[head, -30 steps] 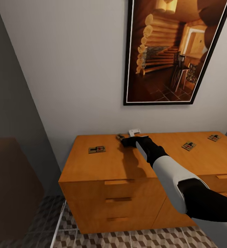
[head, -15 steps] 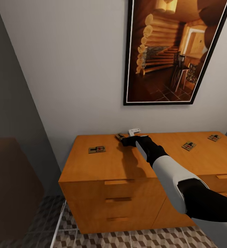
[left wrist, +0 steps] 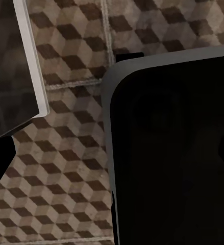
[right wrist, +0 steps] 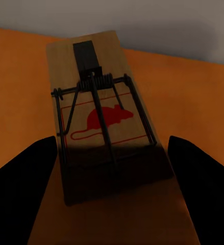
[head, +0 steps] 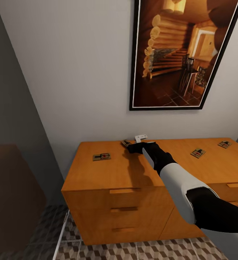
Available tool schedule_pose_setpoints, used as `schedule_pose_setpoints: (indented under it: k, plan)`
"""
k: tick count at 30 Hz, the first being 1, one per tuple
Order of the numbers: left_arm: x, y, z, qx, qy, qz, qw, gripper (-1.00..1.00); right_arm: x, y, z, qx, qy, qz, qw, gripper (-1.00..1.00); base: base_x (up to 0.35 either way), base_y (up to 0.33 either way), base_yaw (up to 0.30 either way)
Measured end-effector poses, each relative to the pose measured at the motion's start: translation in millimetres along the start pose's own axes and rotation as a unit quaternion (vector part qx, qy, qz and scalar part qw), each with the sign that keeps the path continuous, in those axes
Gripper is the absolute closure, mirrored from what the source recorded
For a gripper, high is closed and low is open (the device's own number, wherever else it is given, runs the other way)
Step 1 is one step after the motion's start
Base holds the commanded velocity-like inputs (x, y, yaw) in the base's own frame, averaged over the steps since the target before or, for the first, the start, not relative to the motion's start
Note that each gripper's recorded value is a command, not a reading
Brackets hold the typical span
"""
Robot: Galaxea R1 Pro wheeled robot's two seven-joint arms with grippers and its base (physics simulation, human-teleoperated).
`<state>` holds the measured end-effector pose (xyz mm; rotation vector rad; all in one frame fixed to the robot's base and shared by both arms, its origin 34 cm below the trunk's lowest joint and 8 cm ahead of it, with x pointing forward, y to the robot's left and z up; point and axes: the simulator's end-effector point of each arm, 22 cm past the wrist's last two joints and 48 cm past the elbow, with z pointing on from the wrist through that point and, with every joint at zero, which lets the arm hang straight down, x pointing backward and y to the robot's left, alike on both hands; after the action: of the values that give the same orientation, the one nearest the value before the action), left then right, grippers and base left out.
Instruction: Take the four mousetraps from the cabinet in the bathroom and place them on the bathroom floor. Make sure all four end up on the same floor surface, and ensure that at least two of them are either under or directly next to the same bathroom sink.
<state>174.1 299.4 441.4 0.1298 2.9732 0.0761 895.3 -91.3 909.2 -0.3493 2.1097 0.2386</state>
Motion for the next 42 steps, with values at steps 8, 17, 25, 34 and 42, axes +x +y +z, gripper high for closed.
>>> schedule_pose_setpoints:
  k: [8,17,25,34,42]
  plan:
    - [0,0,0.0,0.000,0.000,0.000,1.0000,-1.00,-4,0,-1.1,0.001,-0.003,-0.001,1.0000,1.00,0.000,0.000,0.000]
    - [0,0,0.0,0.001,-0.001,0.001,1.0000,-1.00,-14,-1,-4.5,0.003,-0.010,-0.003,0.9999,1.00,0.000,0.000,0.000]
    - [0,0,0.0,0.001,-0.001,0.001,1.0000,-1.00,-20,0,-8.5,0.003,-0.007,-0.002,1.0000,1.00,0.000,0.000,0.000]
    - [0,0,0.0,0.001,-0.001,0.001,1.0000,-1.00,-30,0,-13.2,0.004,-0.010,-0.002,0.9999,1.00,-0.009,0.000,0.000]
    - [0,0,0.2,0.001,0.000,0.001,1.0000,-1.00,-30,-1,-15.0,0.006,-0.002,-0.001,1.0000,1.00,-0.251,0.000,0.000]
